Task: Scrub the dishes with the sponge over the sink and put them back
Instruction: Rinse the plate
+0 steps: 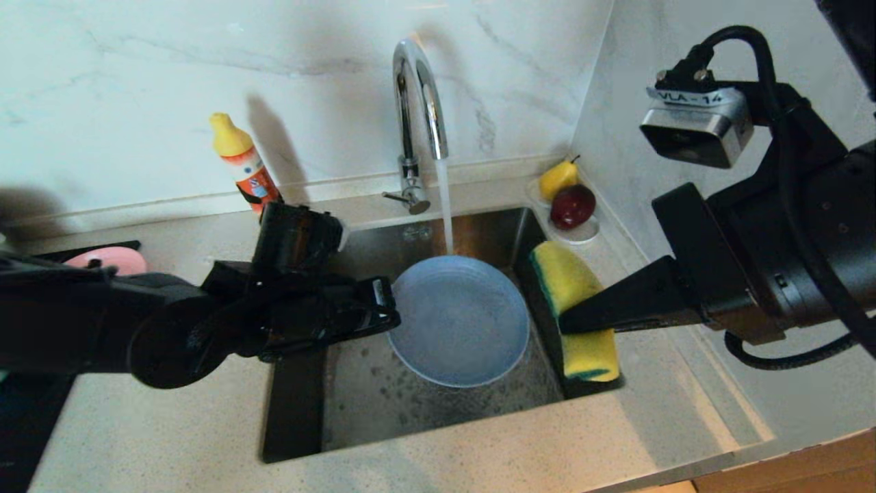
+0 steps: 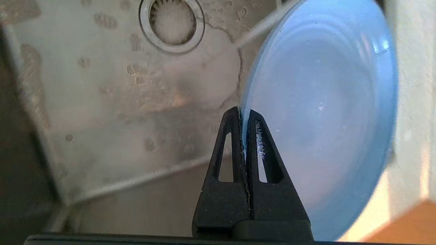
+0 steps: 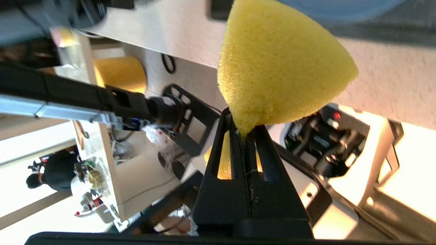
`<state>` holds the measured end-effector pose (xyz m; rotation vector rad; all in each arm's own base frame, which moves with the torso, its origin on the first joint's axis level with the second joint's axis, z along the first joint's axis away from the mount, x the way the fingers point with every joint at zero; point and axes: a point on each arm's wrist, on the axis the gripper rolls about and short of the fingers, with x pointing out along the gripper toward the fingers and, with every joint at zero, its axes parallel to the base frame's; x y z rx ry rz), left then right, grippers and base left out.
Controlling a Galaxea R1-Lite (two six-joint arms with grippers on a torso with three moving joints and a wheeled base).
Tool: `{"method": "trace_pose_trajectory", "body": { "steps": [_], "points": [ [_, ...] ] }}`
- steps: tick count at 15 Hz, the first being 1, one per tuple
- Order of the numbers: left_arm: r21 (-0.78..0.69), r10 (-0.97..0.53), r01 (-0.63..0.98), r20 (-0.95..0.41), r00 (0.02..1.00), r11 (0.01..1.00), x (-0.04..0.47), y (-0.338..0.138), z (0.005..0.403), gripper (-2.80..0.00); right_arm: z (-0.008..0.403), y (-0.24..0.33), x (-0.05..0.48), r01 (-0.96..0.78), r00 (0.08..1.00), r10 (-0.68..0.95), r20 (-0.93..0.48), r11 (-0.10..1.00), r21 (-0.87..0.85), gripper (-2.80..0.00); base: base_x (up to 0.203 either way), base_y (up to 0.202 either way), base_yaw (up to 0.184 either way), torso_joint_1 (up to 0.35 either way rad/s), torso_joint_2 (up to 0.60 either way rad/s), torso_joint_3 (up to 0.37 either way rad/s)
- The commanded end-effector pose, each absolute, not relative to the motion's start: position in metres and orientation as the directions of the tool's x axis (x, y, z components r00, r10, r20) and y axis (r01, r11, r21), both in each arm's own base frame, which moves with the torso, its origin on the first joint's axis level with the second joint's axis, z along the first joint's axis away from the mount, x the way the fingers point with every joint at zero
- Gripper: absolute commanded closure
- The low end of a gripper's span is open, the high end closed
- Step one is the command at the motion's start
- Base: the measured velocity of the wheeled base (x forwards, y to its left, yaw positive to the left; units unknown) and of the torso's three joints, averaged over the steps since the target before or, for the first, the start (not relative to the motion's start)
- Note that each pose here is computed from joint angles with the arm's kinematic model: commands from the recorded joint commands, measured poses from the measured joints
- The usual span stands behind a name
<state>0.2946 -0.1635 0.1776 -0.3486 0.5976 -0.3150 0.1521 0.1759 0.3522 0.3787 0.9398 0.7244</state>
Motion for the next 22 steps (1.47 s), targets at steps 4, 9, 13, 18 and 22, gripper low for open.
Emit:
{"method": "trace_pose_trajectory", "body": {
  "steps": [4,9,13,18,22],
  "points": [
    [-0.402,-0.370,0.168,-0.501,0.783,0.900,0.339,-0.185,0.160,0.00,0.344,0.176,0.153,-0.374,0.368,0.690,-0.623,0.724,0.580,0.00,0.000,0.000,0.000,0.000,0.00,0.000],
    [-0.402,-0.368,0.168,-0.494,0.788,0.900,0.357,-0.196,0.161,0.00,0.334,0.174,0.152,-0.358,0.355,0.669,-0.653,0.743,0.566,0.00,0.000,0.000,0.000,0.000,0.00,0.000],
    [-0.391,-0.357,0.157,-0.513,0.781,0.907,0.359,-0.197,0.158,0.00,0.333,0.174,0.151,-0.359,0.351,0.670,-0.654,0.741,0.567,0.00,0.000,0.000,0.000,0.000,0.00,0.000],
    [-0.341,-0.273,0.095,-0.523,0.808,0.935,0.348,-0.173,0.173,0.00,0.333,0.173,0.151,-0.356,0.352,0.668,-0.655,0.743,0.566,0.00,0.000,0.000,0.000,0.000,0.00,0.000],
    [-0.272,-0.200,0.071,-0.482,0.853,0.960,0.322,-0.134,0.199,0.00,0.324,0.170,0.156,-0.324,0.352,0.642,-0.681,0.766,0.555,0.00,0.000,0.000,0.000,0.000,0.00,0.000]
  ]
}}
